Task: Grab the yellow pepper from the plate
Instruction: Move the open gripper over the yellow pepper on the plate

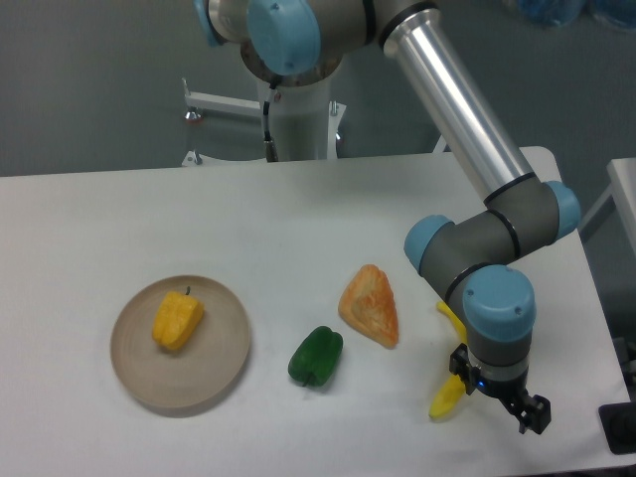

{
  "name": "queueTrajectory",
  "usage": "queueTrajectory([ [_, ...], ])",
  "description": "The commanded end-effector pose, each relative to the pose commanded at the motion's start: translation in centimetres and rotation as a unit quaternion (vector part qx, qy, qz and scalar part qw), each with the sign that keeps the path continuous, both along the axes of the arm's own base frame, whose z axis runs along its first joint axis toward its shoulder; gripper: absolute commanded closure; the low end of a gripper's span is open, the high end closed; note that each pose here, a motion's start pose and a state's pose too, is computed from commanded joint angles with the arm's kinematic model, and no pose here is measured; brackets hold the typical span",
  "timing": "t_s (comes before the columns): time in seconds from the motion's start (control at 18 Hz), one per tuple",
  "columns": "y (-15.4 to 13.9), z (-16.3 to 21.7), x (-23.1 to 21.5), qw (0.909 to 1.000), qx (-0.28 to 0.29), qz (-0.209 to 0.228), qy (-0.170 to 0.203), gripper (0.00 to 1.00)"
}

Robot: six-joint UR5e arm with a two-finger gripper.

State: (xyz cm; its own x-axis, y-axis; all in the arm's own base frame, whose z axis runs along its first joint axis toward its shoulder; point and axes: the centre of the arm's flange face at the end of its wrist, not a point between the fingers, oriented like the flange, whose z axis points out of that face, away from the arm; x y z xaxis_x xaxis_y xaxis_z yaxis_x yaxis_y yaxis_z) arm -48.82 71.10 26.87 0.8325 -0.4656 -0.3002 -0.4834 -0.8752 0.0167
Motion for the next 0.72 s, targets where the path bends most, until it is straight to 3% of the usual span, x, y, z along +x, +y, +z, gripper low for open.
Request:
queueTrajectory([
  [0.39, -0.4, 1.3, 1.4, 0.9999, 0.004, 0.011, -0.004, 0.00],
  [0.72, -4.3, 6.1, 5.3, 0.9993, -0.001, 0.033, -0.015, 0.00],
])
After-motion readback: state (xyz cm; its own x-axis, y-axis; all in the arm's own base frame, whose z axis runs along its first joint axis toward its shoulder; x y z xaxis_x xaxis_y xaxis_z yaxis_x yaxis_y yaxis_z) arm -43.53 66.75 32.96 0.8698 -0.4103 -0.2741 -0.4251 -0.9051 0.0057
